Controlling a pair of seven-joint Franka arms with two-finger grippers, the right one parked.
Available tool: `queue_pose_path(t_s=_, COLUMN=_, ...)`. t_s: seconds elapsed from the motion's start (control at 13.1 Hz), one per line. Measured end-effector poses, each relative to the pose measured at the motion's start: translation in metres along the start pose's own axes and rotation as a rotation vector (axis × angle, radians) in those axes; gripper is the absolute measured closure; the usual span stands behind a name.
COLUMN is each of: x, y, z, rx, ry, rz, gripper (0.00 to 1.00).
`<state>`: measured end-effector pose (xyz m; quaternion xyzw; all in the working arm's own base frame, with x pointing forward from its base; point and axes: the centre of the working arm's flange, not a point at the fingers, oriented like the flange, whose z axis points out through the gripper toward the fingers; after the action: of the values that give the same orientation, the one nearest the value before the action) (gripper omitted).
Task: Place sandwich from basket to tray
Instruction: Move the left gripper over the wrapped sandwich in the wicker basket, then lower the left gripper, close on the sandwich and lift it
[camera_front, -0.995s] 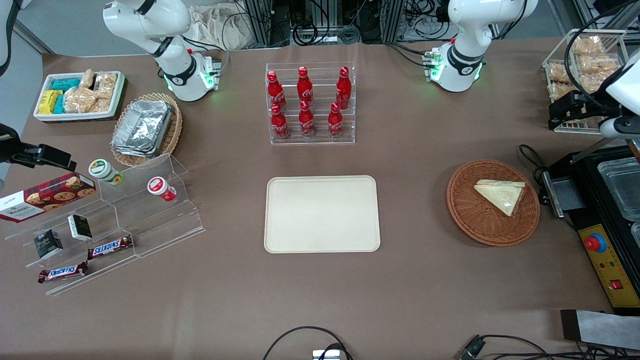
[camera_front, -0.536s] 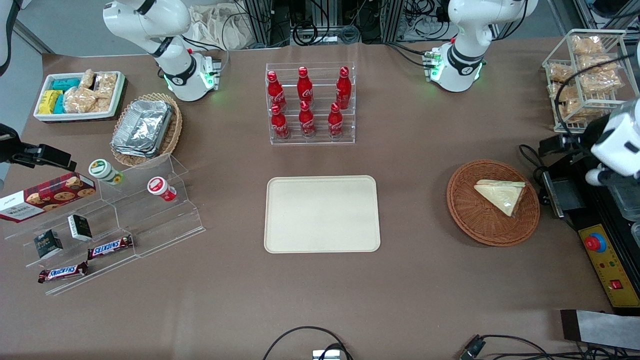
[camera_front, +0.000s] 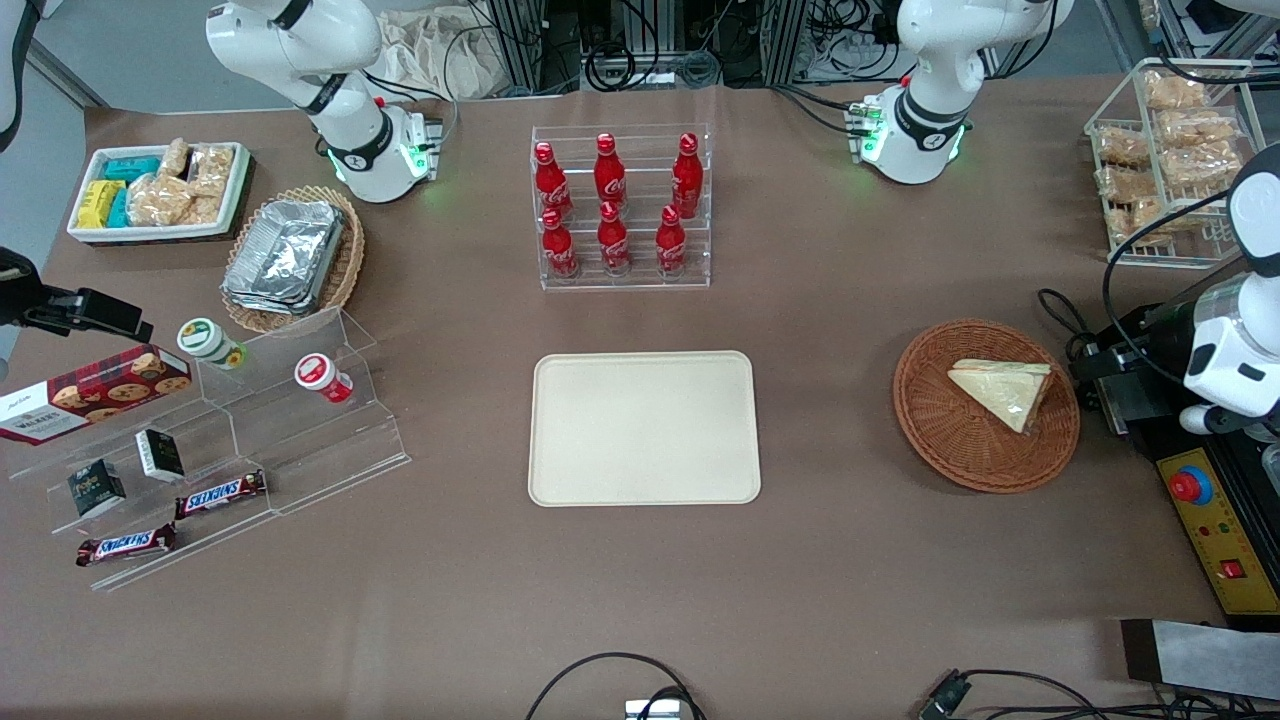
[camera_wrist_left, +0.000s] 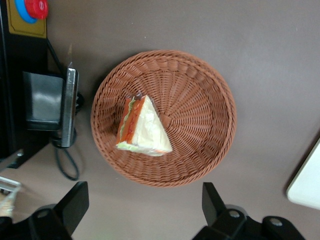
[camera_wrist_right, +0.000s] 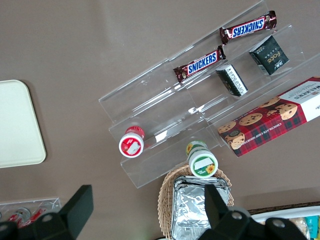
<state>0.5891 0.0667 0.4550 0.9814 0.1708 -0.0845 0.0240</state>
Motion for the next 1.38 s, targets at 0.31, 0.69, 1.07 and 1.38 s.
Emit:
queue_pose_path(t_s=0.31, x=0.005, y=-0.024, z=0.034, rx=-0.059, ry=0.039, rz=-0.105, gripper=0.0)
queue_pose_path(t_s=0.69, x=-0.02, y=-0.036, z=0.094, rx=-0.087, ry=0.172, rz=-0.205, gripper=0.0)
queue_pose_path(t_s=1.07, x=-0.041, y=-0.043, z=0.133, rx=-0.093, ry=0.214, rz=-0.265, gripper=0.0)
queue_pose_path(t_s=1.38, x=-0.053, y=-0.049, z=0.161, rx=-0.098, ry=0.259, rz=-0.278, gripper=0.0)
